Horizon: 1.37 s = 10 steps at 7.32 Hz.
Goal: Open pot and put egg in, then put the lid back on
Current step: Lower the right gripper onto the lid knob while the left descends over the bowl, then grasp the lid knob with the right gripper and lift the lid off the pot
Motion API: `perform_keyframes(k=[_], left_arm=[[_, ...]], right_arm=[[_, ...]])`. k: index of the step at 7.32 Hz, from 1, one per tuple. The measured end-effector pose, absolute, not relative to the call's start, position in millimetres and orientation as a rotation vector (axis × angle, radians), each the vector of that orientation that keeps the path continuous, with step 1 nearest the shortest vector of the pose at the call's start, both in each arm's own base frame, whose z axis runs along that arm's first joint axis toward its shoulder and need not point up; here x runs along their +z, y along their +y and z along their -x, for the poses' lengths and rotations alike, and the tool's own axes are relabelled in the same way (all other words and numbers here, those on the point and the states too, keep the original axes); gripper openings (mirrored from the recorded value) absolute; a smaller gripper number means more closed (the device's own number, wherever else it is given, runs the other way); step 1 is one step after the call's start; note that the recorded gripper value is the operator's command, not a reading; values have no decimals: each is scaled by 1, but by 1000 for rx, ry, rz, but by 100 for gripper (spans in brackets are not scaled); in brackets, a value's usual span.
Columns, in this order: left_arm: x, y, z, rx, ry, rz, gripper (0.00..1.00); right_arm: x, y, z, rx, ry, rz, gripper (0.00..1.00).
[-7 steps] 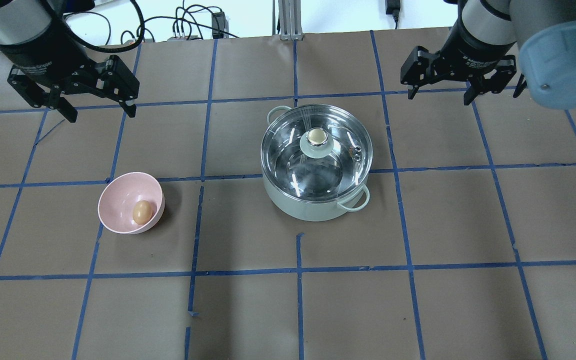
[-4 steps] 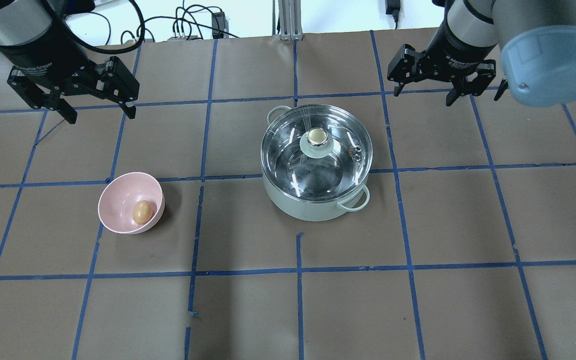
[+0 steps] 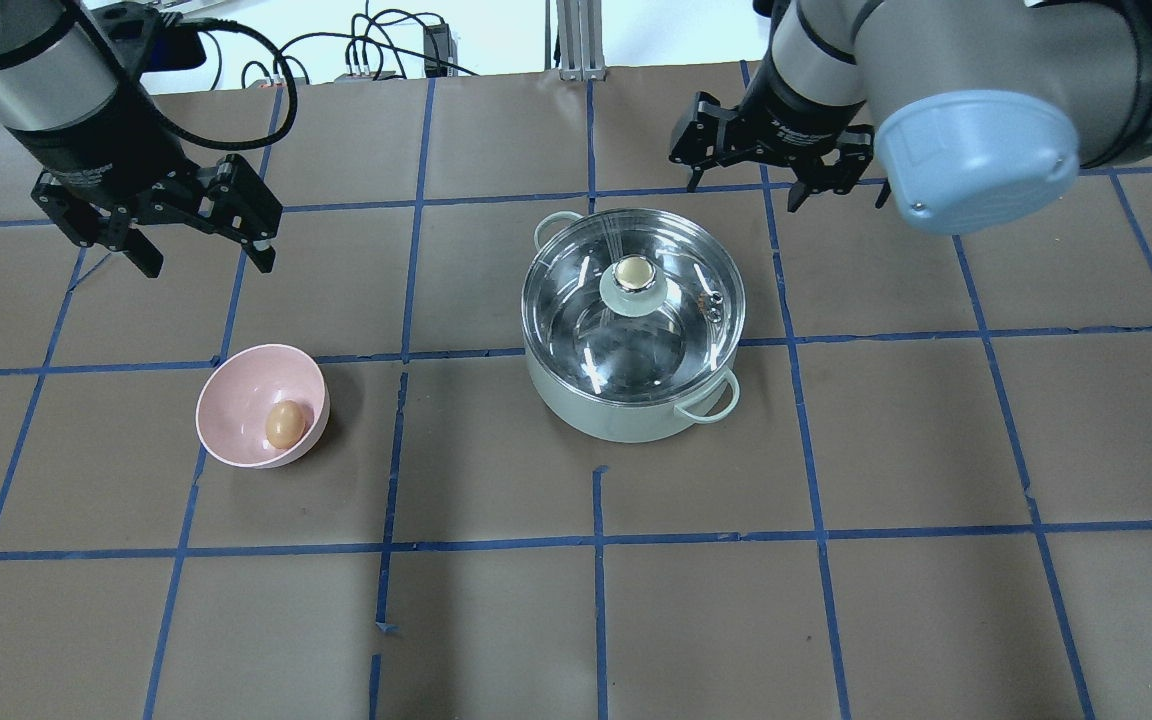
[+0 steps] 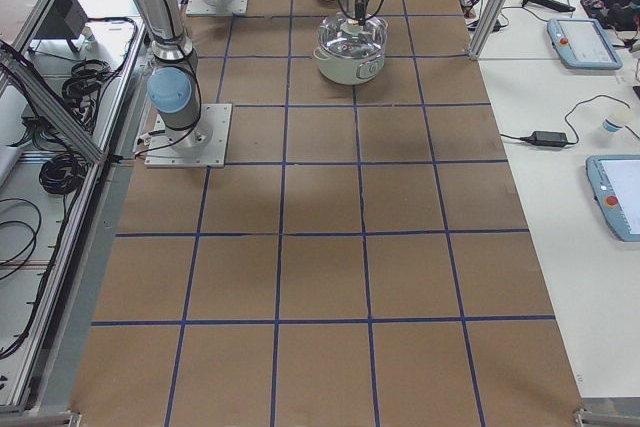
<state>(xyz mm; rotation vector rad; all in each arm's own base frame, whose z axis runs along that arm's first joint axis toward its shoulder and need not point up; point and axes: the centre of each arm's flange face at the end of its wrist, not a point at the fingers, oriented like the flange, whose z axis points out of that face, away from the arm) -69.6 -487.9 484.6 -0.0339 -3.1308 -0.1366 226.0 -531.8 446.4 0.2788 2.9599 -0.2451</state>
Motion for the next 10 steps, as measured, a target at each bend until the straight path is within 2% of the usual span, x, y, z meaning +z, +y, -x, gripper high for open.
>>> perform_keyframes(k=[3,8,9,10], left_arm=[[411,-489,11,-211,-3095,48,100],[299,-469,5,2,-3138,57,100],[286,-467,5,18,-3141,59,100],[276,-469,4,26,-3143,65,100]], right_arm=[[421,-533,-273,-230,2957,-318,100],[356,-528,-321,-235,3050,-223,99],[351,-528,-321,-238,3050,-215,90],[349,-527,-321,-237,3051,-208,76]])
